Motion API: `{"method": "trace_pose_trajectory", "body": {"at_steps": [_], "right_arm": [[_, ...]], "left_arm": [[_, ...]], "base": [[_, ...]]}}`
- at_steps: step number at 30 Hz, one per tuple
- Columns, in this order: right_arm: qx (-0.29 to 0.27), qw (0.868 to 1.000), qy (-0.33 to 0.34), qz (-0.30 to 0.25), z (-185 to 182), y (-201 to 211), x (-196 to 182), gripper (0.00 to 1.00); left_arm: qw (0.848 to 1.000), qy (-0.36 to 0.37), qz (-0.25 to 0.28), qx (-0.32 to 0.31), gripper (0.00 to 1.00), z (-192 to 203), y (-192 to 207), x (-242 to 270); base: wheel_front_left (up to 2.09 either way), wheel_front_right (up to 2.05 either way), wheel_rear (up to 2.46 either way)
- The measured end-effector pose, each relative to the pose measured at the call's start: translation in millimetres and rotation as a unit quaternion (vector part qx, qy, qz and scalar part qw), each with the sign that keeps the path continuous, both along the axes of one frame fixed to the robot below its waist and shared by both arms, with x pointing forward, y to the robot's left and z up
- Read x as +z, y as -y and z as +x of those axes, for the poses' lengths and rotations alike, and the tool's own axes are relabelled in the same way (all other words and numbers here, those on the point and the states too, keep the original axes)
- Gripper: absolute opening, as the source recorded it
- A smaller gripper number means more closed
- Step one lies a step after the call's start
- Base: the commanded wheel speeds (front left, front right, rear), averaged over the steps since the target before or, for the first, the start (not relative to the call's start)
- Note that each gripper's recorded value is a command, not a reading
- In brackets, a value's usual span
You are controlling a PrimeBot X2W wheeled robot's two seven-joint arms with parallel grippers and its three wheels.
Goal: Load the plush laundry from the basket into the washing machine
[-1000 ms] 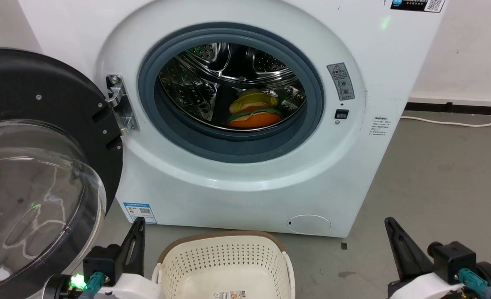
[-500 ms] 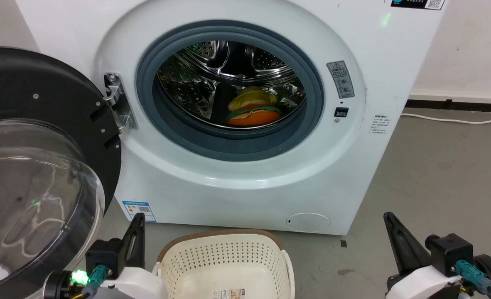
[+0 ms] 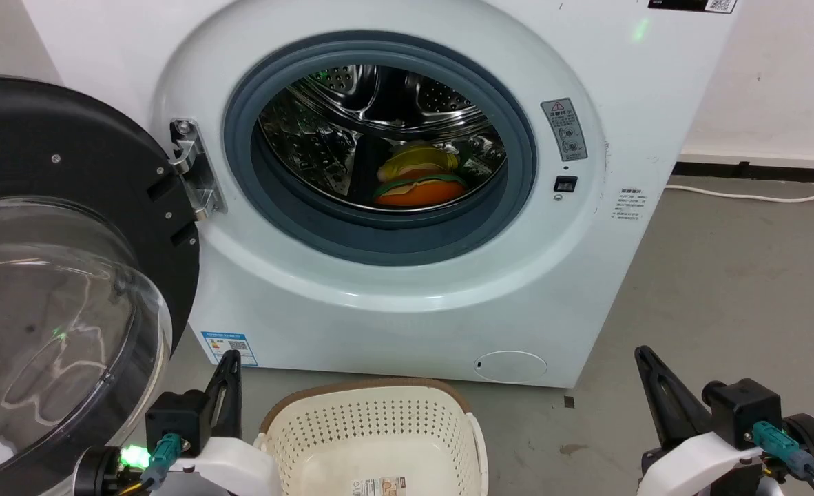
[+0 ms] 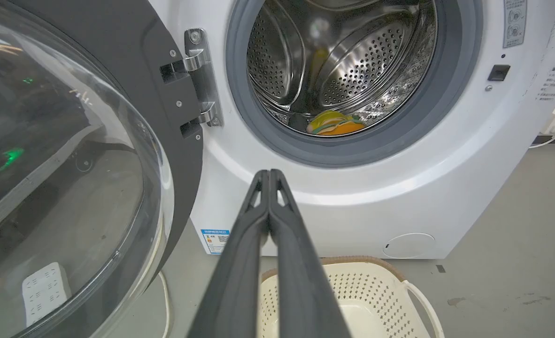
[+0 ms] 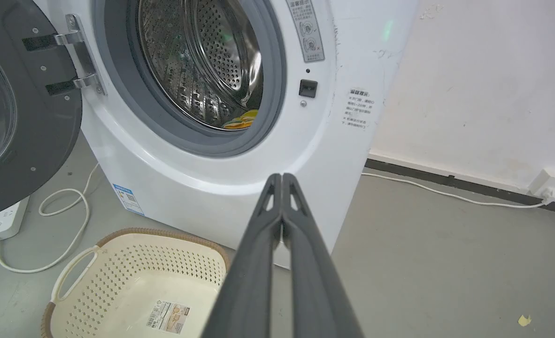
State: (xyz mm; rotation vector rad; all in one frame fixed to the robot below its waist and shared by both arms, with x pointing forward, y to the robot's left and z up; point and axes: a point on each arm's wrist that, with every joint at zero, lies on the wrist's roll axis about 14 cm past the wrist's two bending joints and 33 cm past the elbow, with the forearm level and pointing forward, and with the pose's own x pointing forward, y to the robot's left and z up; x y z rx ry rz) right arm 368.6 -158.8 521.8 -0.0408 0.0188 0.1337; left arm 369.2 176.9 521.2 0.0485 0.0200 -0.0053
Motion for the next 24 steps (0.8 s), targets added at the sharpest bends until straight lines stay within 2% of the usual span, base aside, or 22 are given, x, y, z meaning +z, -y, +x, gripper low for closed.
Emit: {"method": "trace_pose_trajectory", "body": {"at_steps": [24], "right_arm": [[0.0, 1.0, 0.0, 0.0, 0.1, 0.2, 0.1, 0.0]], "left_arm": [[1.0, 0.0, 0.0, 0.001, 0.0, 0.0, -0.7, 0.2]], "base": [[0.0, 0.0, 0.0]]}}
